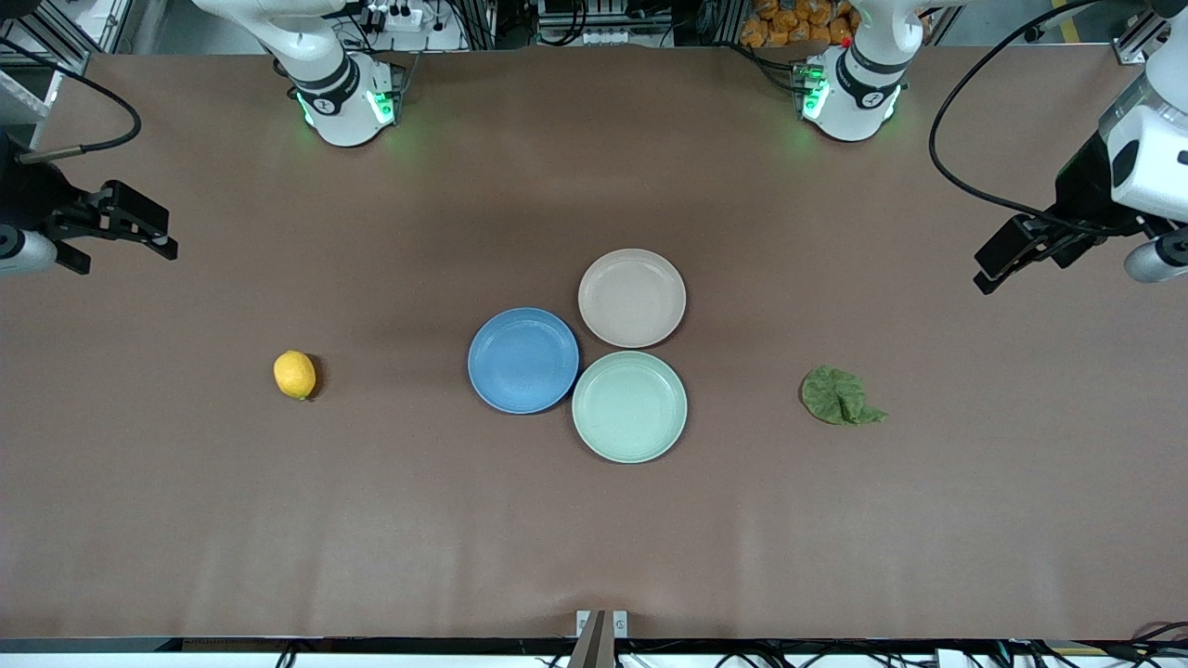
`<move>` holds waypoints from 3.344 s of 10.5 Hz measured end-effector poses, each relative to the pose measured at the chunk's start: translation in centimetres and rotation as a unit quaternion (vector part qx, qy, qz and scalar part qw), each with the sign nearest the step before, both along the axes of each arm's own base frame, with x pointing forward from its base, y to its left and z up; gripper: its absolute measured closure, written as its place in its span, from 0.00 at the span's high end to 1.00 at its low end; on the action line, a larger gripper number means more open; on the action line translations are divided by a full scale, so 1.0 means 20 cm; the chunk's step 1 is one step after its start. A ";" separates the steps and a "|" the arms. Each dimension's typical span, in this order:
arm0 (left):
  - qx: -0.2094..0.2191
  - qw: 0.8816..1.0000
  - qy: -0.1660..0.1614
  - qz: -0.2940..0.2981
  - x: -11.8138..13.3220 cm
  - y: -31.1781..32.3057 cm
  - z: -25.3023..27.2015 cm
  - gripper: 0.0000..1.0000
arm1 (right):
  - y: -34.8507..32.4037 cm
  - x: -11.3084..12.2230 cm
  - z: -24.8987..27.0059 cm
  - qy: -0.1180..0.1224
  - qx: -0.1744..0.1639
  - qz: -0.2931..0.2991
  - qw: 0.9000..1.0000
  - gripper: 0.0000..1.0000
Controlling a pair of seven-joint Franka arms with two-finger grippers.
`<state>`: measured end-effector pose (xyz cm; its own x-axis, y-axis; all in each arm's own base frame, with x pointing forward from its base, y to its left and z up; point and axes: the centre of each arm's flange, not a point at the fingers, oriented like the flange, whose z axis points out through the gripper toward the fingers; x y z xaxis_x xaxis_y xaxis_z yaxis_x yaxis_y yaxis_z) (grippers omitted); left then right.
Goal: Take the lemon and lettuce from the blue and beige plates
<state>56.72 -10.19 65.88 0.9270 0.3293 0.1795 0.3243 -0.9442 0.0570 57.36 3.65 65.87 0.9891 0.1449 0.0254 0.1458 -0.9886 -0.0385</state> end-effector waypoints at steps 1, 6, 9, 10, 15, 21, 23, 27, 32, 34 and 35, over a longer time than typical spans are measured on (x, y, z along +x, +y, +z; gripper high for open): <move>0.001 1.000 -0.001 -0.004 0.00 0.00 0.01 1.00 | 0.00 0.00 0.00 0.000 0.000 0.000 1.000 1.00; 0.001 1.000 0.000 -0.012 -0.03 -0.02 0.03 1.00 | 0.01 0.00 0.00 -0.001 -0.002 0.000 1.000 1.00; 0.004 1.000 0.011 -0.012 -0.04 -0.02 0.02 1.00 | 0.00 0.00 0.00 -0.001 -0.002 -0.002 1.000 1.00; 0.004 1.000 0.012 -0.012 -0.04 -0.02 0.01 1.00 | -0.01 0.00 0.00 -0.001 -0.002 -0.002 1.000 1.00; 0.006 1.000 0.022 -0.011 -0.07 -0.02 0.03 1.00 | -0.01 0.00 0.00 -0.001 -0.002 -0.003 1.000 1.00; 0.003 0.998 0.057 -0.021 -0.10 0.00 0.00 1.00 | -0.01 0.00 0.00 0.000 -0.002 -0.003 1.000 1.00; 0.001 0.995 0.084 -0.055 -0.13 0.01 -0.02 1.00 | -0.01 0.00 -0.01 0.001 -0.002 -0.003 1.000 1.00; -0.010 0.991 0.088 -0.096 -0.15 0.14 0.02 1.00 | -0.01 0.00 -0.04 0.008 -0.002 -0.002 1.000 1.00; -0.009 0.991 0.086 -0.105 -0.15 0.15 0.03 1.00 | 0.00 -0.01 -0.04 0.010 -0.003 -0.002 1.000 1.00; -0.009 0.991 0.086 -0.099 -0.15 0.18 0.03 1.00 | 0.00 -0.02 -0.05 0.010 -0.003 -0.001 1.000 1.00; -0.010 0.991 0.086 -0.098 -0.15 0.19 0.03 1.00 | 0.00 -0.01 -0.05 0.007 -0.002 -0.001 1.000 1.00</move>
